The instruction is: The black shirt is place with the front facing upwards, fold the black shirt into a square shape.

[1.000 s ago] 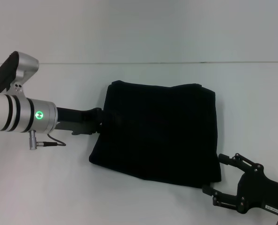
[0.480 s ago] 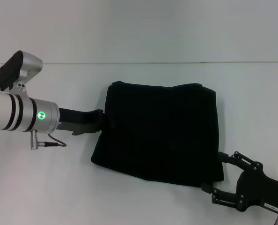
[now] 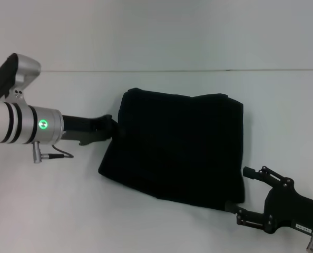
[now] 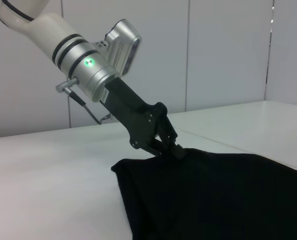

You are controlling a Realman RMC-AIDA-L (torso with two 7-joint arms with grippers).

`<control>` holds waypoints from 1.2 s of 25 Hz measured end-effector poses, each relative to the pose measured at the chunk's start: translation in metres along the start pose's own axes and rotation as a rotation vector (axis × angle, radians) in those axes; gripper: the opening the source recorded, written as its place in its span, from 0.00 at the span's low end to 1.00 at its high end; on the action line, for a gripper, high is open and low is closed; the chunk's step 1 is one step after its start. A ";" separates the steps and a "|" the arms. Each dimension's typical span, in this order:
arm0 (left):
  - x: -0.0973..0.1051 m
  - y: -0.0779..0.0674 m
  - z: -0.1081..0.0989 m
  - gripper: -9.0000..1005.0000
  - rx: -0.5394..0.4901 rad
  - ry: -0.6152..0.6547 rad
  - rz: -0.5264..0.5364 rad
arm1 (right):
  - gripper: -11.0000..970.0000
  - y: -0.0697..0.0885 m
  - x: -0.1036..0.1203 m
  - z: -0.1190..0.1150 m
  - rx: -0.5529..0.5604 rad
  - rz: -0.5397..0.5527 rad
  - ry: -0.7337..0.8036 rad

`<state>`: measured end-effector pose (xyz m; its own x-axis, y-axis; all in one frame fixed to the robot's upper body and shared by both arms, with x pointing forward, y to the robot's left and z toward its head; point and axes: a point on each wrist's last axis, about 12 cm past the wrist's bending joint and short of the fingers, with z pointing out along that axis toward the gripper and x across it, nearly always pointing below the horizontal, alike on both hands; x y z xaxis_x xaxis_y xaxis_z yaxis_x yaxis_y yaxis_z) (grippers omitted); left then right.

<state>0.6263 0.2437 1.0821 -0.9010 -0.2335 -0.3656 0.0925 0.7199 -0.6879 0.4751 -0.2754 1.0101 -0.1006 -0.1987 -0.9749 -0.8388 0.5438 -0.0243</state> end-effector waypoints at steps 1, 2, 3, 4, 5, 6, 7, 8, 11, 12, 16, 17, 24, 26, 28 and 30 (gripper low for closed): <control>-0.002 0.000 -0.001 0.07 0.001 -0.012 -0.002 | 0.97 0.000 -0.001 0.001 -0.002 -0.002 -0.001; -0.002 0.000 -0.001 0.07 0.001 -0.012 -0.002 | 0.97 -0.001 -0.001 0.002 -0.004 -0.004 -0.003; -0.005 0.000 -0.001 0.08 -0.003 -0.027 0.005 | 0.97 -0.002 -0.002 0.003 -0.005 -0.006 -0.004; -0.006 0.000 -0.002 0.08 -0.008 -0.033 0.009 | 0.97 -0.002 -0.003 0.003 -0.006 -0.009 -0.004; -0.007 0.001 -0.002 0.08 -0.010 -0.036 0.009 | 0.97 -0.003 -0.003 0.003 -0.006 -0.011 -0.004; -0.009 0.002 -0.003 0.08 -0.017 -0.044 0.010 | 0.97 -0.004 -0.004 0.003 -0.006 -0.013 -0.004; -0.009 0.004 -0.005 0.08 -0.022 -0.050 0.008 | 0.97 -0.004 -0.004 0.003 -0.006 -0.014 -0.004; -0.009 0.006 -0.006 0.08 -0.025 -0.051 0.005 | 0.97 -0.004 -0.004 0.003 -0.006 -0.015 -0.004; -0.005 0.014 -0.011 0.08 -0.026 -0.049 -0.021 | 0.97 -0.005 -0.005 0.004 -0.006 -0.017 -0.004; -0.002 0.018 -0.014 0.09 -0.016 -0.050 -0.042 | 0.97 -0.005 -0.005 0.004 -0.006 -0.018 -0.004; 0.011 0.032 -0.028 0.09 0.045 -0.072 -0.121 | 0.97 -0.007 -0.006 0.005 0.000 -0.020 -0.004; 0.016 0.036 -0.031 0.09 0.059 -0.074 -0.140 | 0.97 -0.008 -0.006 0.005 0.001 -0.022 -0.006; 0.046 0.048 -0.032 0.10 0.132 -0.100 -0.229 | 0.97 -0.009 -0.008 0.007 0.006 -0.024 -0.009; 0.051 0.048 -0.031 0.10 0.151 -0.106 -0.216 | 0.97 -0.009 -0.008 0.007 0.007 -0.024 -0.009; 0.054 0.047 -0.032 0.10 0.172 -0.109 -0.197 | 0.97 -0.010 -0.008 0.007 0.008 -0.023 -0.010; 0.055 0.046 -0.032 0.11 0.187 -0.112 -0.185 | 0.97 -0.010 -0.008 0.006 0.012 -0.022 -0.011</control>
<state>0.5676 0.2848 1.0507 -0.8582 -0.4282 -0.2832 0.0167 0.5280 -0.8491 0.4876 -0.2740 1.0164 -0.0759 -0.2017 -0.9765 -0.8344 0.5491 -0.0485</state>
